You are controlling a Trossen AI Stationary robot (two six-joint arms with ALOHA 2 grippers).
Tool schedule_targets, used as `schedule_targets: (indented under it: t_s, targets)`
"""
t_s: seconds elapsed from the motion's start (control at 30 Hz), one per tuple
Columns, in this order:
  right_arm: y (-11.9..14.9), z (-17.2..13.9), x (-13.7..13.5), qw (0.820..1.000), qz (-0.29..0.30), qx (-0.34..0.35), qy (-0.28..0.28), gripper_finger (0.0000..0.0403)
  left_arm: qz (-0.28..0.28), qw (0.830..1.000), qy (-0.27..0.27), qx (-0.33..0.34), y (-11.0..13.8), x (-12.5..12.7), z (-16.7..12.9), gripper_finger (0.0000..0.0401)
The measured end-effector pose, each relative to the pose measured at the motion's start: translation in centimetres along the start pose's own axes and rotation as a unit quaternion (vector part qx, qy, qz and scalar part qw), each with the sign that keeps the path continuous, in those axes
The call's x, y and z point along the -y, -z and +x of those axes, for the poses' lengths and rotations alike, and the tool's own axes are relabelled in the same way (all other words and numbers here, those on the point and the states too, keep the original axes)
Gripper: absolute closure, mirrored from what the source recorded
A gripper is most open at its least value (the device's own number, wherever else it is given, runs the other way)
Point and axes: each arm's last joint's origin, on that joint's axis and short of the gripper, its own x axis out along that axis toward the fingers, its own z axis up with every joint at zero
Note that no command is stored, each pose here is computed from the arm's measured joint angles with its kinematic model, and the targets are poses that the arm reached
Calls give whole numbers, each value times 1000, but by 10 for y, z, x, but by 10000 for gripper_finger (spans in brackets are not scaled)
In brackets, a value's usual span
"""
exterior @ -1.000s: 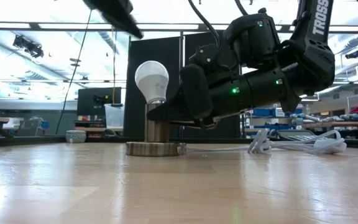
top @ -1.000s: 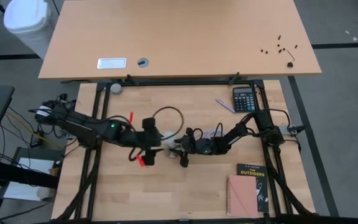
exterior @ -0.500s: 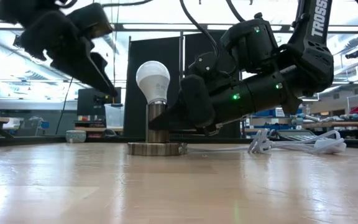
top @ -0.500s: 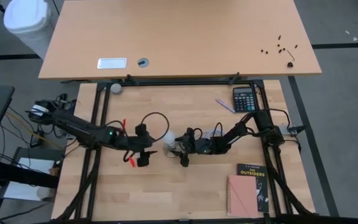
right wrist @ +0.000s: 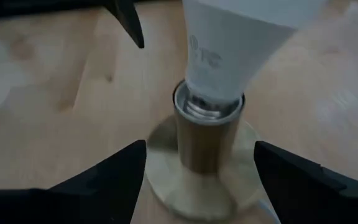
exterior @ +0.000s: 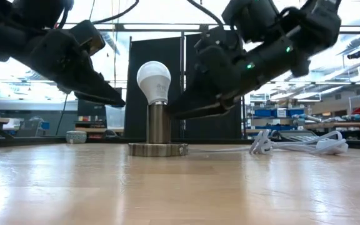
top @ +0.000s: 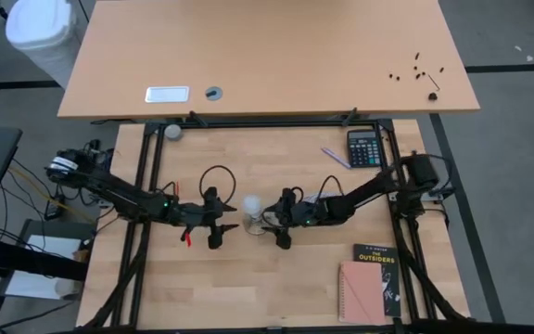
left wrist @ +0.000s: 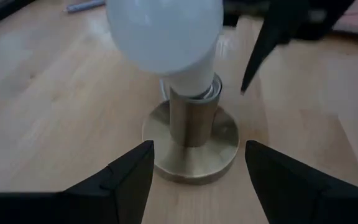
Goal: Screw lightbulb
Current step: Insert the light bulb into the lamp
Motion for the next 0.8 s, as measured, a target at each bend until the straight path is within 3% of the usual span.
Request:
schedule_targets:
  t_s: [0.43,0.8]
  targets:
    - [-51,-56,10,995,-14,-99,29,95,-14,999,-40,29,20,4,37,134]
    - [-93,-64,12,994,-47,-94,23,95,-3,999,-30,31,26,9,53,30]
